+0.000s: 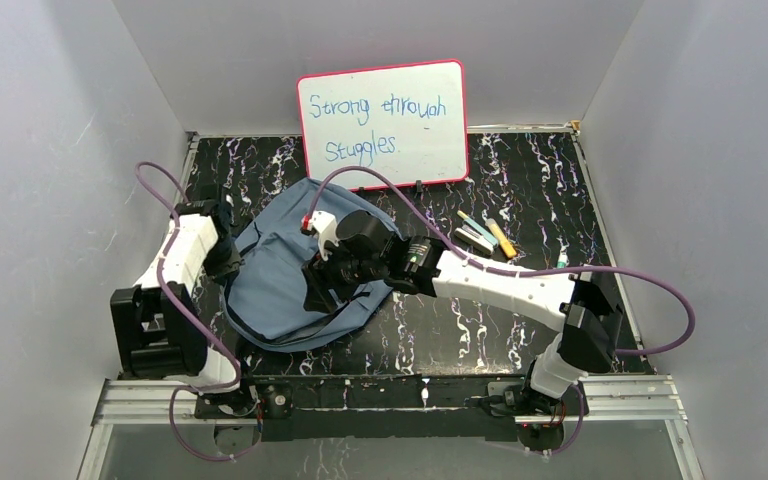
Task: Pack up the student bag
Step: Adjust the student bag at the center of the board.
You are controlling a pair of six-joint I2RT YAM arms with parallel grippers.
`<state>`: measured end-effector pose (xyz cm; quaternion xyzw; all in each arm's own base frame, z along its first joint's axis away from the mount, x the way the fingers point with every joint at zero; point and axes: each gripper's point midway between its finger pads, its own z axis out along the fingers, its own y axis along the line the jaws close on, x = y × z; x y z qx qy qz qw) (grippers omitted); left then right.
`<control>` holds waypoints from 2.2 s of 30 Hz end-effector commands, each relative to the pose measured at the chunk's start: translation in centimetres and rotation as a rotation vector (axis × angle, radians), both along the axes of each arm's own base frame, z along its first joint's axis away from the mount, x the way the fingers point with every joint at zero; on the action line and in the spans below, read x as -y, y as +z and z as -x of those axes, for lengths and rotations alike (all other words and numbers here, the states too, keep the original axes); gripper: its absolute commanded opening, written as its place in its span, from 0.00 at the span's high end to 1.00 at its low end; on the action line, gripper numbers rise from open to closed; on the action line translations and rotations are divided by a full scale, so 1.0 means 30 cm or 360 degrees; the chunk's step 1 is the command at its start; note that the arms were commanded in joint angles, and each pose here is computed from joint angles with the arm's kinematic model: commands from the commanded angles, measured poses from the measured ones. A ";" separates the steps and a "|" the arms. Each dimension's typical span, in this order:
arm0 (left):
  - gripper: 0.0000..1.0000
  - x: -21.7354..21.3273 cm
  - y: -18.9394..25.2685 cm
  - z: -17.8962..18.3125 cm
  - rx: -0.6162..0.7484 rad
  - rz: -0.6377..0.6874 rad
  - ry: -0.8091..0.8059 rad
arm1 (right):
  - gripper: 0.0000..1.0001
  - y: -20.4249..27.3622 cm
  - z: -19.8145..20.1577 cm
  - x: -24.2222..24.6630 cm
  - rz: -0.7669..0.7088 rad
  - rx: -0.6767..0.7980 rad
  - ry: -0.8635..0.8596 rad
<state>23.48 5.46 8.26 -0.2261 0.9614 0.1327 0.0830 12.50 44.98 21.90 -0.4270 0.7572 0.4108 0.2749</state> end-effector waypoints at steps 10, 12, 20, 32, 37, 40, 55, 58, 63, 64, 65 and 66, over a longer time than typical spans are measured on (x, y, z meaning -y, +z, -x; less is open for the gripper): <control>1.00 0.050 0.297 -0.033 0.0573 0.0099 -0.0120 | 0.29 0.093 -0.088 -0.066 -0.0183 0.0051 -0.0155; 1.00 0.054 0.297 -0.030 0.0582 0.0106 -0.0125 | 0.33 0.104 -0.118 -0.093 -0.0200 0.0058 -0.0170; 1.00 0.080 0.304 -0.042 0.0650 0.0169 -0.0141 | 0.56 0.090 -0.222 -0.254 -0.0310 -0.0024 -0.0137; 0.89 0.105 0.267 -0.049 0.0602 0.0247 -0.0117 | 0.69 -0.307 -0.187 -0.438 -0.0075 -0.0249 0.0007; 0.60 0.092 0.255 -0.039 0.0566 0.0217 -0.0084 | 0.70 -0.414 -0.175 -0.413 0.0024 -0.0282 -0.0030; 0.55 0.080 0.247 -0.028 0.0536 0.0187 -0.0058 | 0.71 -0.447 -0.182 -0.396 0.0067 -0.0286 -0.0077; 0.58 0.081 0.365 -0.059 0.0722 0.0178 -0.0066 | 0.62 -0.094 -0.193 -0.330 -0.0171 -0.0056 -0.0088; 0.56 0.133 0.369 -0.068 0.0730 0.0314 -0.0123 | 0.52 -0.006 -0.202 -0.232 -0.0166 0.0060 -0.0168; 0.58 0.270 0.359 -0.042 0.0745 0.0603 -0.0211 | 0.41 -0.057 -0.247 0.031 0.0042 0.0078 -0.0428; 0.58 0.293 0.361 -0.031 0.0749 0.0618 -0.0241 | 0.40 -0.077 -0.262 0.091 0.0090 0.0049 -0.0502; 0.58 0.319 0.362 -0.019 0.0750 0.0637 -0.0273 | 0.38 -0.097 -0.285 0.152 0.0135 0.0029 -0.0594; 0.58 0.355 0.359 -0.004 0.0743 0.0660 -0.0325 | 0.36 -0.121 -0.304 0.211 0.0169 0.0002 -0.0670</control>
